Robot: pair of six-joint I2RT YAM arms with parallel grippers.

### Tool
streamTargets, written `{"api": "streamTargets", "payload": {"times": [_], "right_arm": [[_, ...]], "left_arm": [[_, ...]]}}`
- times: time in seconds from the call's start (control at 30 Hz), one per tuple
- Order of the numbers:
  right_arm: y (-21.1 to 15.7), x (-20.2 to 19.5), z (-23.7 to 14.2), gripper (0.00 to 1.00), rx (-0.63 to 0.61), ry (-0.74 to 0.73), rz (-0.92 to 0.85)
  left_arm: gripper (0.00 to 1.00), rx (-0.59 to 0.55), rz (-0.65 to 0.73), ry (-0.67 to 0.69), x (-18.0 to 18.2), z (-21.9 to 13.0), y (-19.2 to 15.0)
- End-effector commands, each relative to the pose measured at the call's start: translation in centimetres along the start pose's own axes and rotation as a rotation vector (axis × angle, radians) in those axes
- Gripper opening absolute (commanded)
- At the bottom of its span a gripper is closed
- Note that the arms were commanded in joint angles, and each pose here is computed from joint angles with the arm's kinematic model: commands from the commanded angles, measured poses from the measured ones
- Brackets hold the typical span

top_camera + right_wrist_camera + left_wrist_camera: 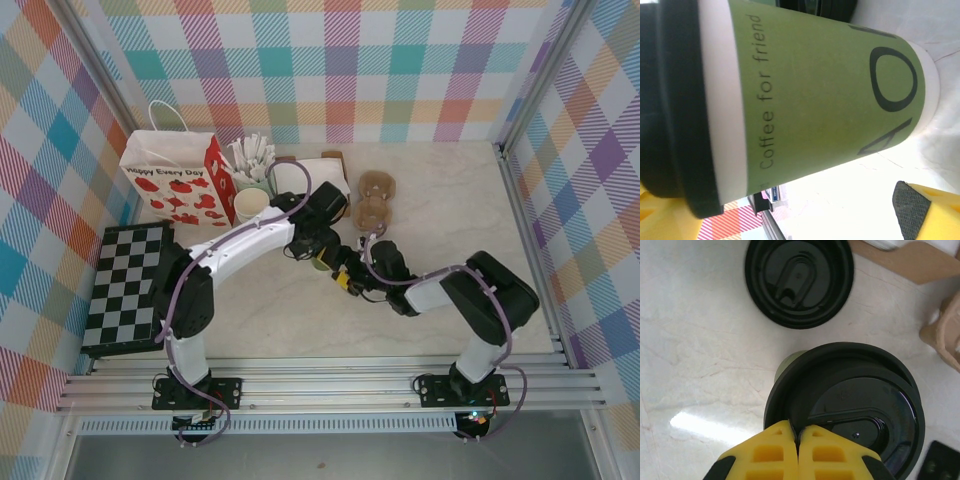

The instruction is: Pack the takeout coffee

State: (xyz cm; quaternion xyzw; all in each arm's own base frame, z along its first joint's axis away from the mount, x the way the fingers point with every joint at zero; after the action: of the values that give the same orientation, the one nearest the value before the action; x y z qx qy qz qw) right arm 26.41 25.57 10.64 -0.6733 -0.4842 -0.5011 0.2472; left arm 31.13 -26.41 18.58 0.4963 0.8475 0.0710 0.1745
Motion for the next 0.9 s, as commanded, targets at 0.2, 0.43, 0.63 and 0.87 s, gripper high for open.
{"api": "streamTargets", "payload": {"times": [0.2,0.43,0.63,0.87], "right_arm": [[4.4,2.0,-8.7,1.0,0.073,-0.188,-0.118],[5.9,4.6,-8.5,0.95,0.354,-0.148,-0.166],[6.2,4.4,-6.8,0.84,0.406,-0.135,-0.139],[4.9,3.7,-5.2,0.69,0.477,-0.123,-0.117]], "left_arm": [[0.0,0.164,0.388,0.034,1.6,-1.3,-1.0],[0.0,0.189,0.683,-0.13,1.3,-4.2,-1.8],[0.0,0.184,0.827,-0.142,1.6,-3.4,-2.7],[0.0,0.139,0.854,-0.17,1.3,-2.3,-3.1]]}}
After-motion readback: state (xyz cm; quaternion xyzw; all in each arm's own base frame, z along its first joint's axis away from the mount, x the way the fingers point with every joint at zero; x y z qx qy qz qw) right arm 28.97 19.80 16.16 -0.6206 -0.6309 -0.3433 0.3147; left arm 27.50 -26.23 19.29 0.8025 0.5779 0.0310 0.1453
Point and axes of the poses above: each hand's point on the last joint's axis, 136 mm out from that joint toward the fingers, its own z axis out along the fingers, its own x axis along the line the jaws close on, y = z × x, the point moved 6 cm from there along -z, back along the fingers, and after that the axes turned 3 degrees about -z, right-handed, at the moved point
